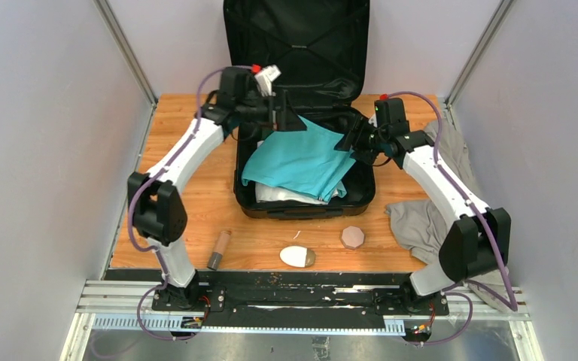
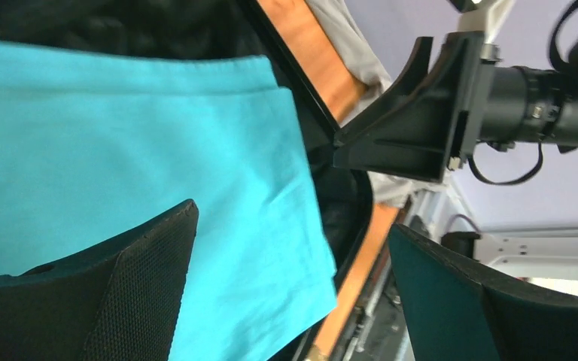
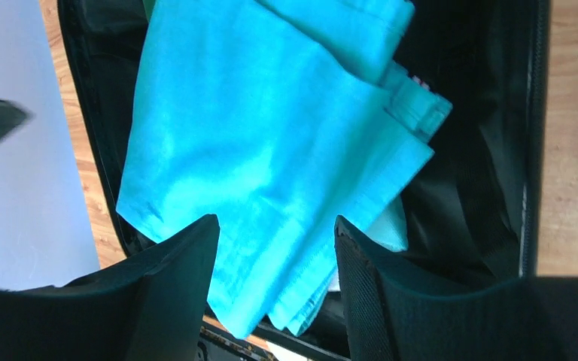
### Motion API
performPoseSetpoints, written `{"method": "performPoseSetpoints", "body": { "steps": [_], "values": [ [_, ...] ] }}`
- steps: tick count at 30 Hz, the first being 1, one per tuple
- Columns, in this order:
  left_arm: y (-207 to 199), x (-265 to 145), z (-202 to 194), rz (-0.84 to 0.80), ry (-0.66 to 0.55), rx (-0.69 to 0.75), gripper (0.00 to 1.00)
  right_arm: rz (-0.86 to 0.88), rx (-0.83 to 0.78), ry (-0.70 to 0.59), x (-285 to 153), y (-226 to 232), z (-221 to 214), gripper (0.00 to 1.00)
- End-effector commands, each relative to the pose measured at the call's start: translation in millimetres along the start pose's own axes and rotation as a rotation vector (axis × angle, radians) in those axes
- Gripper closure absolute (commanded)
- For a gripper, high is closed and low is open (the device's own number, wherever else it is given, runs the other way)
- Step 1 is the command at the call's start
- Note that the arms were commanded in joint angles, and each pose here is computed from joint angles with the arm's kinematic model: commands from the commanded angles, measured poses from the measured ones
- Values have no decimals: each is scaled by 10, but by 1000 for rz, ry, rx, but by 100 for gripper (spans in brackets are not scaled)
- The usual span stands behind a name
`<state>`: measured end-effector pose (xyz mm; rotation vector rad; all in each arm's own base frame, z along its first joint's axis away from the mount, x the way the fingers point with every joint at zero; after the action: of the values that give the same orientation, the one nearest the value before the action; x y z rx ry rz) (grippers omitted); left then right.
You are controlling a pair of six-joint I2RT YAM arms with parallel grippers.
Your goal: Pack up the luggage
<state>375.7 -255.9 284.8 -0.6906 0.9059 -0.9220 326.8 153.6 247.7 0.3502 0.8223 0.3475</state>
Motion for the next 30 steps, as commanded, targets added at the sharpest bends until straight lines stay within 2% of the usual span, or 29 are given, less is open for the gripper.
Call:
{"method": "performPoseSetpoints", "body": {
  "steps": [1,5,7,10,13,16,19,24,30],
  "values": [
    [57,-400,15,67,-12,214,0,38,-29,63,155,123,14,39],
    [537,-361,-245,198,50,334,1,-5,-18,187,481,-17,-161,45],
    [785,-272,-392,241,108,370,5,-60,-36,233,638,-133,-225,50],
    [1108,-178,-575,301,184,395,17,-153,-81,302,831,-317,-236,56],
    [1278,-168,-713,334,223,388,29,-163,-109,333,1025,-392,-139,61],
    [1262,-216,-874,308,251,364,39,-142,-118,328,1178,-373,28,67],
    [1192,-295,-1067,287,287,351,42,-105,-125,318,1326,-290,197,69],
    [1035,-404,-1279,228,318,311,42,-80,-157,344,1507,-187,249,70],
    [920,-428,-1473,146,368,215,40,-51,-163,398,1696,-164,75,71]
  ]
}}
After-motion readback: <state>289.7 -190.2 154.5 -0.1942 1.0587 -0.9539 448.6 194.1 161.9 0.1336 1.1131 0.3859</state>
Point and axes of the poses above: each gripper's point midway between its finger pads, its own x axis out along the fingers, its own y axis along the line the jaws close on, z = x × y, the point moved 6 cm from there along -x, back along the fingers, and after that the axes turned 15 degrees about -x, right-handed, at the moved point
